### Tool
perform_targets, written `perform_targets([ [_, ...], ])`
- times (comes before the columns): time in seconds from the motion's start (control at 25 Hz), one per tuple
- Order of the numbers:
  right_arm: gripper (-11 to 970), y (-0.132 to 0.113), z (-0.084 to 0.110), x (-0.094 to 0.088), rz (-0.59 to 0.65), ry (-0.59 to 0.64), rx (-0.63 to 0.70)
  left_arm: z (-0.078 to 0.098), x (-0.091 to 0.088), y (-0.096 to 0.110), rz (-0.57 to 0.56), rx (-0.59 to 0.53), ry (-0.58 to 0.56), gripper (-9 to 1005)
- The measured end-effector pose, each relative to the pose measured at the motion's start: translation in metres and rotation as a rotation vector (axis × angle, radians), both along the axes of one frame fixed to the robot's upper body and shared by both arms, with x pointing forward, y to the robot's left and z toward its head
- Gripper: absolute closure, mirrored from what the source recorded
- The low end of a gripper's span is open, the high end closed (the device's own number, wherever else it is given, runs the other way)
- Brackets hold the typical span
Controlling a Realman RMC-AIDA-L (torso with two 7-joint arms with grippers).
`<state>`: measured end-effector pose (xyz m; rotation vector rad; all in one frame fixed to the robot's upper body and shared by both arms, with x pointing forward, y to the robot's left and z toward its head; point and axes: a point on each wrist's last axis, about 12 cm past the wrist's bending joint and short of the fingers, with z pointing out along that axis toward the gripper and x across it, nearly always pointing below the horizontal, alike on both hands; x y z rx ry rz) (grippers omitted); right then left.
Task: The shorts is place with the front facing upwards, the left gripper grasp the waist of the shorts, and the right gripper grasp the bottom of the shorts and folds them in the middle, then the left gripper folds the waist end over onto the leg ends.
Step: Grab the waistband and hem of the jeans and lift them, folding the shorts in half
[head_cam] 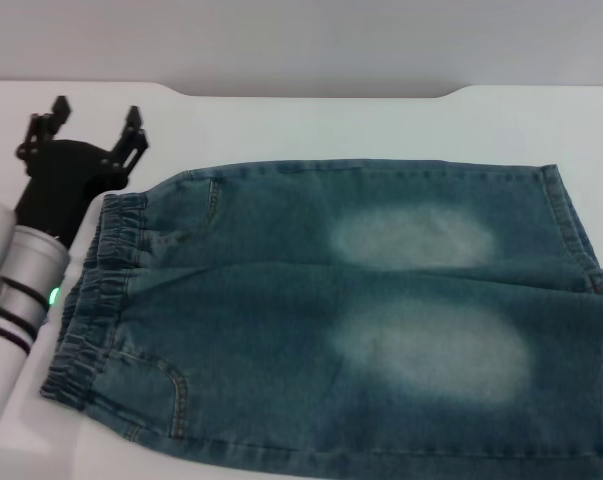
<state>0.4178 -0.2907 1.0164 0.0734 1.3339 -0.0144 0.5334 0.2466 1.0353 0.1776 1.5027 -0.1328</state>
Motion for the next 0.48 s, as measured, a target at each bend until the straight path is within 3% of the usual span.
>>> perform_targets([
  [0.28,339,-0.005,0.014,0.033,0.096,0.170,0.081,0.014,0.015,-0.020,-0.053,0.018,0.038,166],
  [0.36,340,-0.010,0.028,0.046,0.074,0.241,0.062,0.035,0.030,-0.025,-0.062,0.027,0.104,166],
  [0.48,341,-0.013,0.044,0.057,0.046,0.297,0.065,0.053,0.045,-0.024,-0.058,0.068,0.215,167],
])
